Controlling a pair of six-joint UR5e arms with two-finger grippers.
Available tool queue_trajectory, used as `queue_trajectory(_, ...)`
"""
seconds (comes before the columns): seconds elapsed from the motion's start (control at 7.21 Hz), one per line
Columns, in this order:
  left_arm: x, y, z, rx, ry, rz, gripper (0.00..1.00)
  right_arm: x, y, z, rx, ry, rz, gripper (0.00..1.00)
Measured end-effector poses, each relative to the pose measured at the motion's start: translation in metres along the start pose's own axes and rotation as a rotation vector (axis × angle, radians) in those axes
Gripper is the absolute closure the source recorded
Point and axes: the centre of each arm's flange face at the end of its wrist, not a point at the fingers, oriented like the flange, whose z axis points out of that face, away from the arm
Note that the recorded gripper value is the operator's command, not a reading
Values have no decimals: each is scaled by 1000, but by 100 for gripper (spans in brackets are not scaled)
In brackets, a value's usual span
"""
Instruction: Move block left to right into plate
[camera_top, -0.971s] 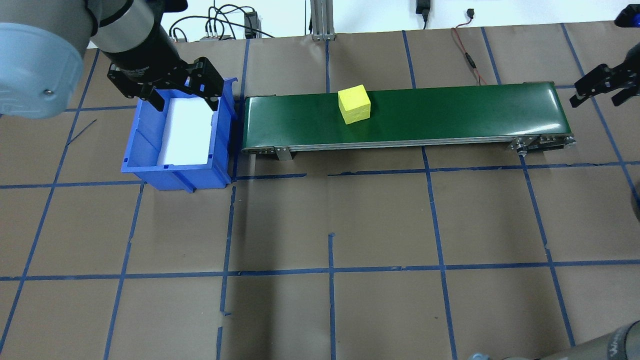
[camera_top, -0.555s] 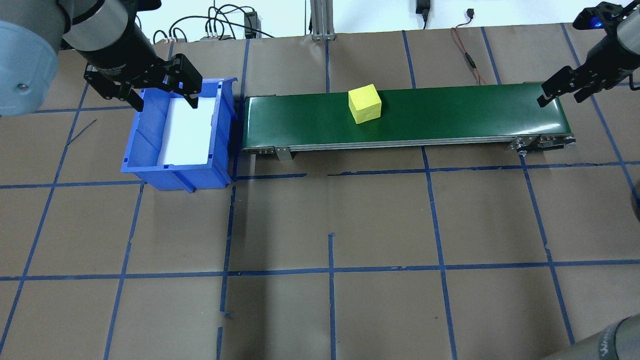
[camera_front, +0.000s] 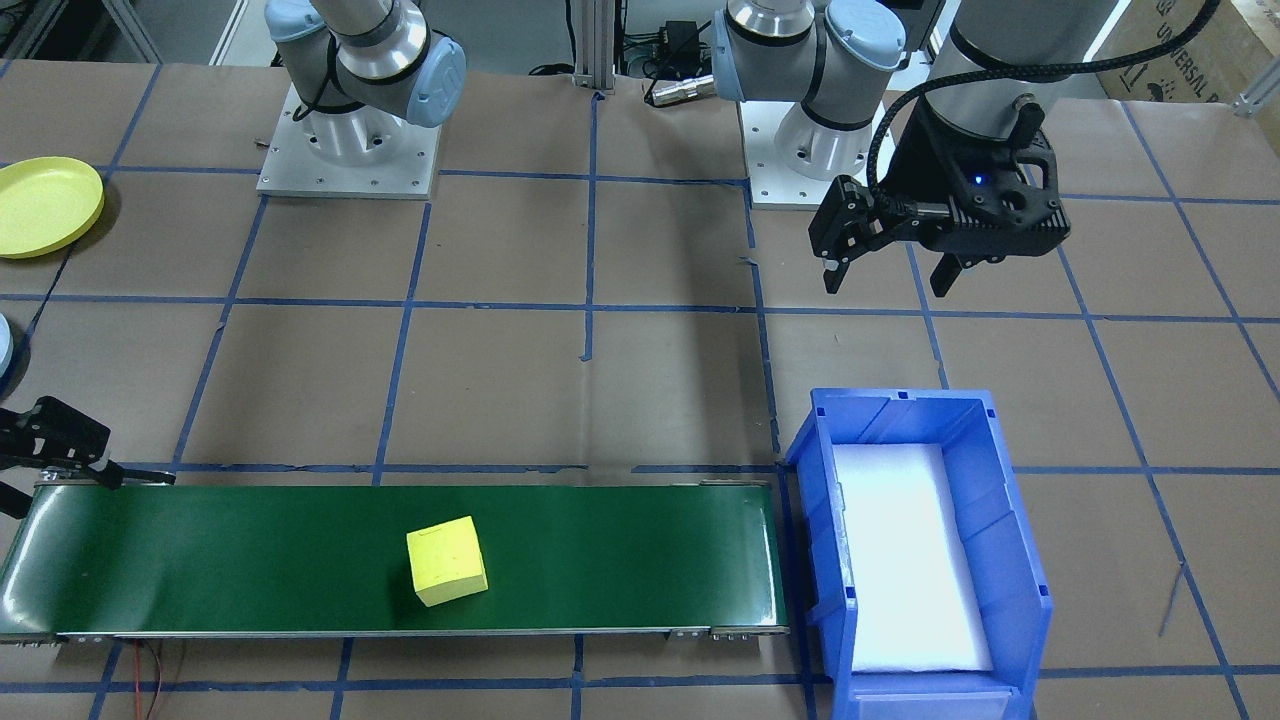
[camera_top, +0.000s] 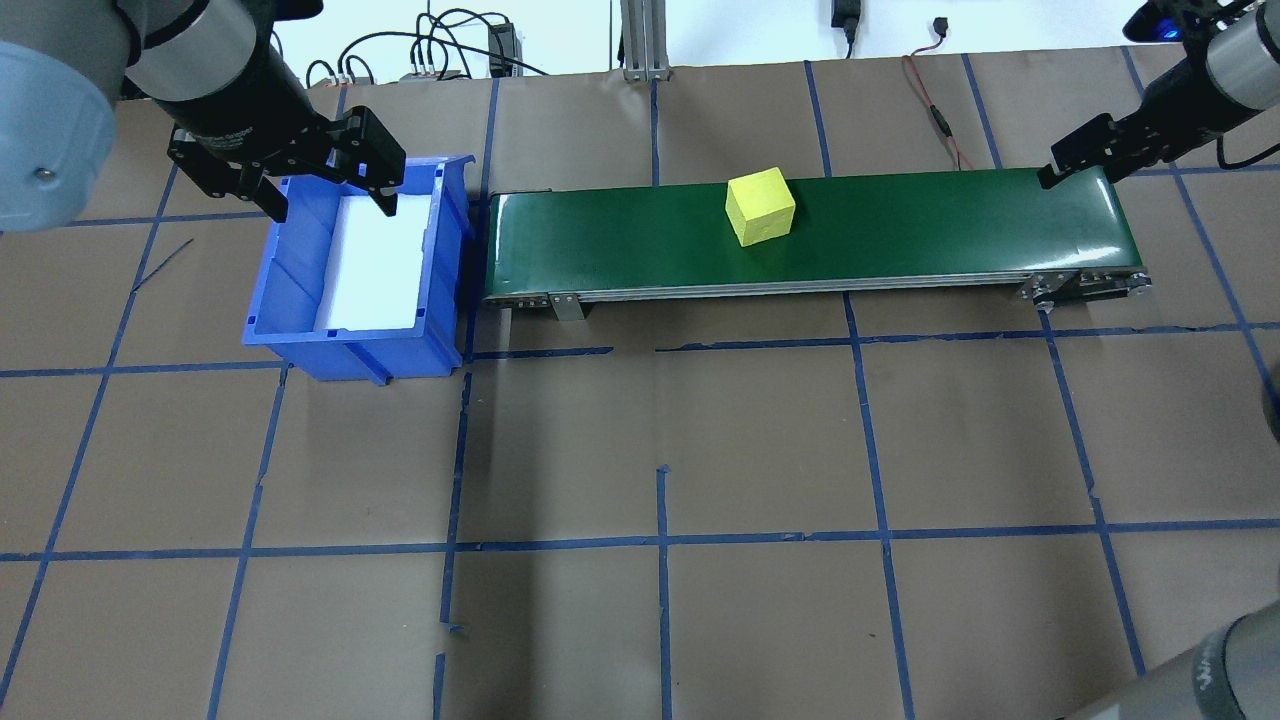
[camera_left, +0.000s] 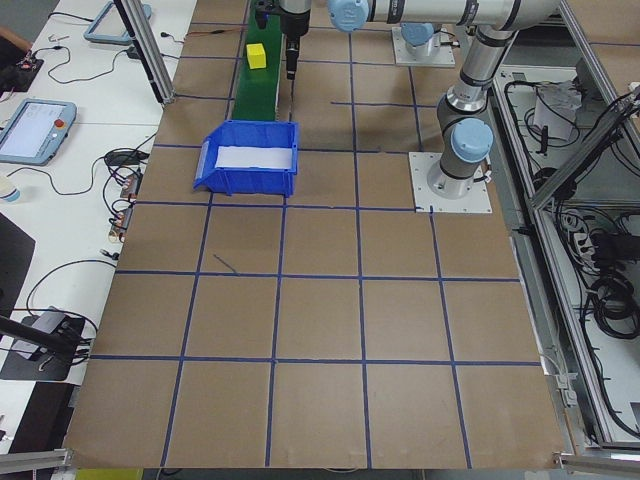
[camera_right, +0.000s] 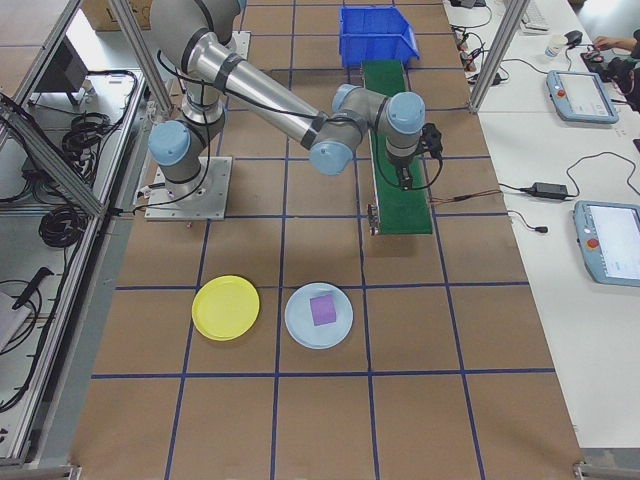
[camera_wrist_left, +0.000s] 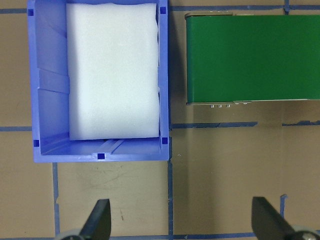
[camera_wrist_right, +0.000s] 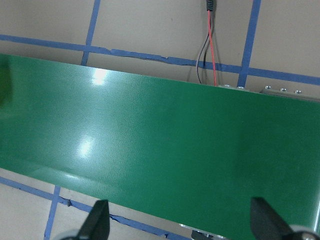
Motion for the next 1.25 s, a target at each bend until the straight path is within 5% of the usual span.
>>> queue_trajectory(1.25,2,6,7,-23,4,2,0,-24,-14,16,-8,27,268,0)
